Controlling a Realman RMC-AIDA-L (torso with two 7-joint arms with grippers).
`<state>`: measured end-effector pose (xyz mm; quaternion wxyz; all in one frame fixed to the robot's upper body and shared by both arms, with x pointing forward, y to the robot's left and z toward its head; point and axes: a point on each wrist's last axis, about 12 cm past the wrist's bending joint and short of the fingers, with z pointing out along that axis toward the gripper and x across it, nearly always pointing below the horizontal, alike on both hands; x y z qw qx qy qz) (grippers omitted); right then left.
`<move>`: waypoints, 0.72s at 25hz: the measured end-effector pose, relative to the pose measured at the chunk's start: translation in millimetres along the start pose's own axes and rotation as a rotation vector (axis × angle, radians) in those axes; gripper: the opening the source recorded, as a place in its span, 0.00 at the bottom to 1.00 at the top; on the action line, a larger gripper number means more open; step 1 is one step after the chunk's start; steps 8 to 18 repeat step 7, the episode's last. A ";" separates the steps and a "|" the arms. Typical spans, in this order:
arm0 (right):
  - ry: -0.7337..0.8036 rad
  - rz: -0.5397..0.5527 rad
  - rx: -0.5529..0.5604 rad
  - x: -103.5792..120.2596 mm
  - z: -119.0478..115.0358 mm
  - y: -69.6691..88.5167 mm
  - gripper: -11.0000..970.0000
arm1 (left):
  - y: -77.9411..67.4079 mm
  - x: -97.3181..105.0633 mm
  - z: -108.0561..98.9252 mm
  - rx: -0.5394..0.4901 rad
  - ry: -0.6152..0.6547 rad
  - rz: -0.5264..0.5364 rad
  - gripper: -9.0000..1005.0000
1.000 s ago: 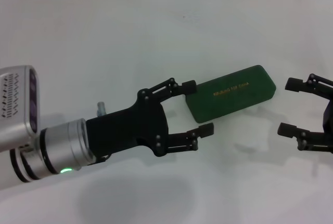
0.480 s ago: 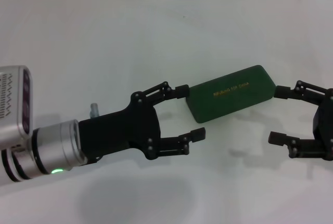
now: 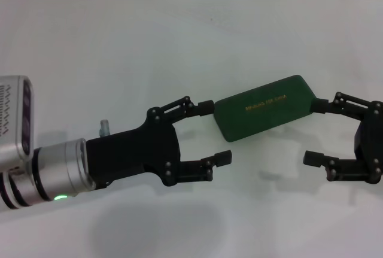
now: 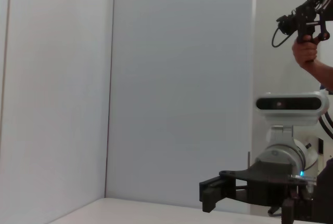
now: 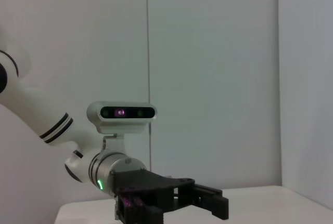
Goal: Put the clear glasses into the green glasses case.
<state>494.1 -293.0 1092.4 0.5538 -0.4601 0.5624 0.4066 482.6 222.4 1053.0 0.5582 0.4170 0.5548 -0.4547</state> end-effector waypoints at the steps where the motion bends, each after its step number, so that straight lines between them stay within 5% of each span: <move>1: 0.001 0.001 -0.004 0.2 1.2 0.1 0.91 | -0.1 0.2 -0.4 0.002 0.004 0.001 0.88; 18: 0.017 -0.001 -0.017 1.4 2.4 0.7 0.91 | -0.3 -1.7 -7.0 0.015 0.006 0.010 0.88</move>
